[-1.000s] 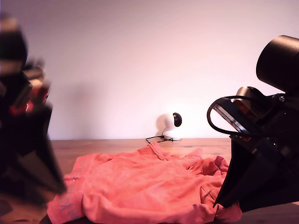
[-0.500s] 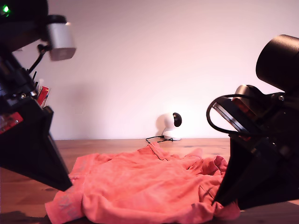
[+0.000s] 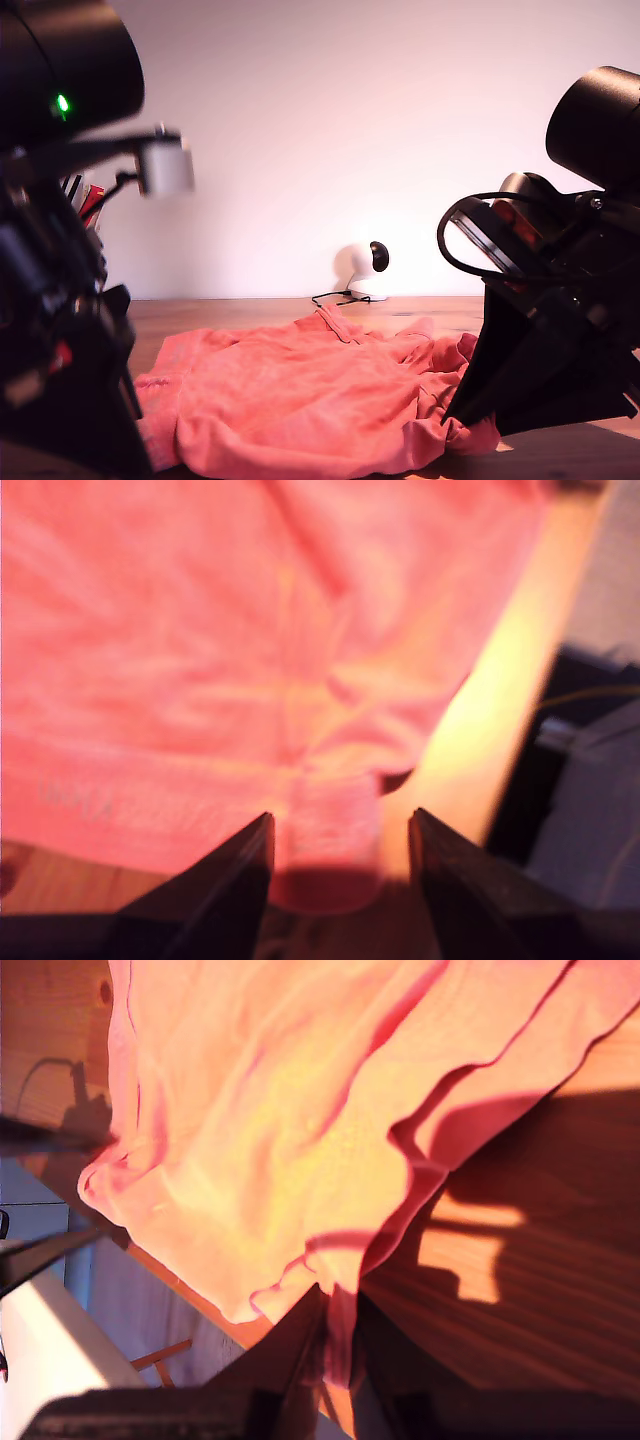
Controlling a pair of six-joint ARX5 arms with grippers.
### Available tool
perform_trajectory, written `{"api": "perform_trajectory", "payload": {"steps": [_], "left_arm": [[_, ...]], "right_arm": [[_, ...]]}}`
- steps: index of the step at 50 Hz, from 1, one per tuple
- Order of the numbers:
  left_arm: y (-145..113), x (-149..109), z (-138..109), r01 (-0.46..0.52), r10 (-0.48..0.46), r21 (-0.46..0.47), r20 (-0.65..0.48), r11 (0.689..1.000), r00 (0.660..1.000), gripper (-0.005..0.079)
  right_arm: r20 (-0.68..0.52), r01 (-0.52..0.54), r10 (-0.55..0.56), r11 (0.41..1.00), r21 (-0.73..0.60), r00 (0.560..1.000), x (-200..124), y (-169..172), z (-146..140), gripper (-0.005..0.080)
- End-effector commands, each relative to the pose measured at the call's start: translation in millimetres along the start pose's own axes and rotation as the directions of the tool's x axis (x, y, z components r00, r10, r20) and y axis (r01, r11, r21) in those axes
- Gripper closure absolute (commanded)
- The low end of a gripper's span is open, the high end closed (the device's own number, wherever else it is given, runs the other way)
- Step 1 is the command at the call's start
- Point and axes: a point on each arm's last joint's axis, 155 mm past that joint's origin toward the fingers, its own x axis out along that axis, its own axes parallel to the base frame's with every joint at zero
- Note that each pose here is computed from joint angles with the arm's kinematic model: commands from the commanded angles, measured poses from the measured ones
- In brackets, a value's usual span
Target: Fold the underwear in front of you. After folding it, place it to the right side.
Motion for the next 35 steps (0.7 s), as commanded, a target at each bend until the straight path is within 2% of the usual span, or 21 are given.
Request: {"api": "perform_trajectory", "payload": {"steps": [1, 4, 7, 12, 14, 27, 35], "left_arm": [[-1.4, 5.3, -8.9, -0.001, 0.001, 0.014, -0.027, 1.000, 1.000, 0.0353], [-2.3, 7.4, -11.4, 0.003, -0.003, 0.013, -0.038, 1.000, 0.999, 0.0390], [-3.5, 9.3, -14.5, 0.009, -0.008, 0.013, -0.051, 1.000, 0.999, 0.0494], [-6.9, 9.3, -15.0, 0.023, -0.022, 0.015, -0.053, 1.000, 0.998, 0.0714], [-8.5, 9.0, -15.0, 0.025, -0.024, 0.019, -0.054, 0.999, 0.998, 0.0773], [-31.8, 4.2, -42.0, 0.094, -0.084, 0.046, -0.175, 0.995, 0.981, 0.0761], [-44.2, -5.4, -50.8, 0.124, -0.120, 0.002, -0.252, 0.992, 0.960, 0.0762]], "right_arm": [[-0.019, 0.000, 0.000, 1.000, 0.000, 1.000, 3.1, -2.7, -8.4, 0.0763], [-0.018, -0.001, 0.001, 1.000, -0.001, 1.000, 3.1, -2.4, -8.0, 0.0763], [-0.018, -0.001, 0.001, 1.000, -0.001, 1.000, 3.1, -2.4, -7.9, 0.0763], [-0.020, 0.000, 0.000, 1.000, 0.001, 1.000, 3.1, -2.7, -8.5, 0.0763], [-0.027, 0.004, -0.004, 1.000, 0.007, 1.000, 3.1, -3.7, -10.4, 0.0763], [-0.115, 0.054, -0.049, 0.998, 0.040, 0.992, -5.0, -11.8, -35.1, 0.0763], [-0.123, 0.068, -0.062, 0.997, 0.046, 0.990, -16.2, -8.5, -40.7, 0.0763]]}}
